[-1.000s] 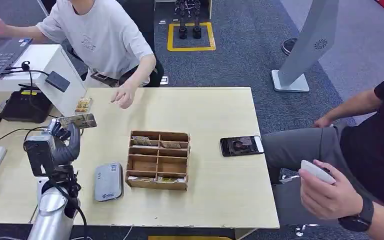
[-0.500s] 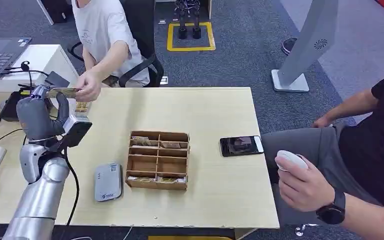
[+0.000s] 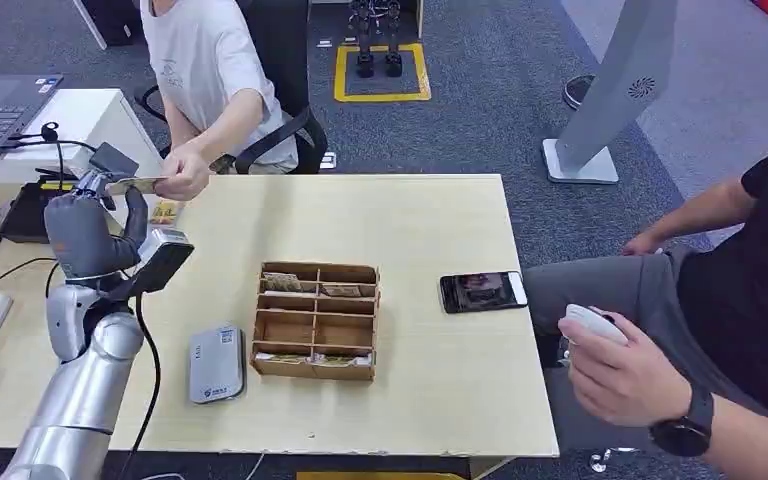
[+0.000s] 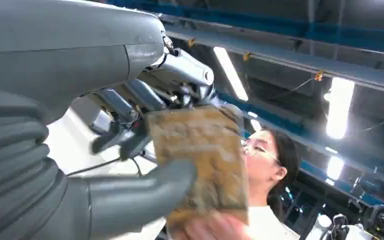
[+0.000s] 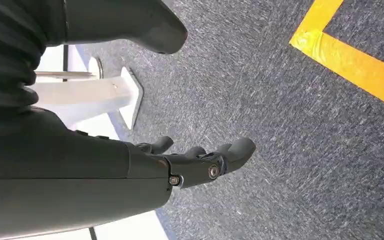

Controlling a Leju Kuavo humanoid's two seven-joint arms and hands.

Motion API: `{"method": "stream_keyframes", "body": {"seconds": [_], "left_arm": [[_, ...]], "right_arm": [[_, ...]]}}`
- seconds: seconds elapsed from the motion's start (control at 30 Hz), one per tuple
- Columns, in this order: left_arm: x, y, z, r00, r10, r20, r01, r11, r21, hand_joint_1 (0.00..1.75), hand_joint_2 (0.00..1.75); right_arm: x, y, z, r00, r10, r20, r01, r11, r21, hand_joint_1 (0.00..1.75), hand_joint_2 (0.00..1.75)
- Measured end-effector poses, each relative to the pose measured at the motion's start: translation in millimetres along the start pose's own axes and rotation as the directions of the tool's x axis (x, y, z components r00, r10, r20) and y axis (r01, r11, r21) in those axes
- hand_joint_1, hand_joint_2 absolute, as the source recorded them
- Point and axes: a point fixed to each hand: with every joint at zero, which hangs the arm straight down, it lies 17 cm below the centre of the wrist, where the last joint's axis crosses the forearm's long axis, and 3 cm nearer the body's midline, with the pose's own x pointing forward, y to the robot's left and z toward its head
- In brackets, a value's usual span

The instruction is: Pass the card to the sensor for recognition and then transmit it.

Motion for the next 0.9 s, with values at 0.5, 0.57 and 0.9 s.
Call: {"method": "stream_keyframes", "body": {"seconds": [0.5, 0.57, 0.9], "left_arm": [[66, -44, 98, 0.936, 0.35, -0.04, -0.331, 0.833, -0.443, 0.0, 1.75], [88, -45, 114, 0.931, 0.364, -0.002, -0.32, 0.816, -0.482, 0.0, 1.75], [182, -59, 174, 0.902, 0.357, 0.244, -0.152, 0.79, -0.593, 0.0, 1.75]], "right_arm": [[-23, 13, 5, 0.996, -0.068, -0.051, 0.069, 0.998, 0.008, 0.0, 1.75], [-27, 13, 6, 0.996, -0.074, -0.058, 0.075, 0.997, 0.006, 0.0, 1.75], [-29, 8, 6, 0.996, -0.08, -0.047, 0.079, 0.997, -0.013, 0.0, 1.75]]}}
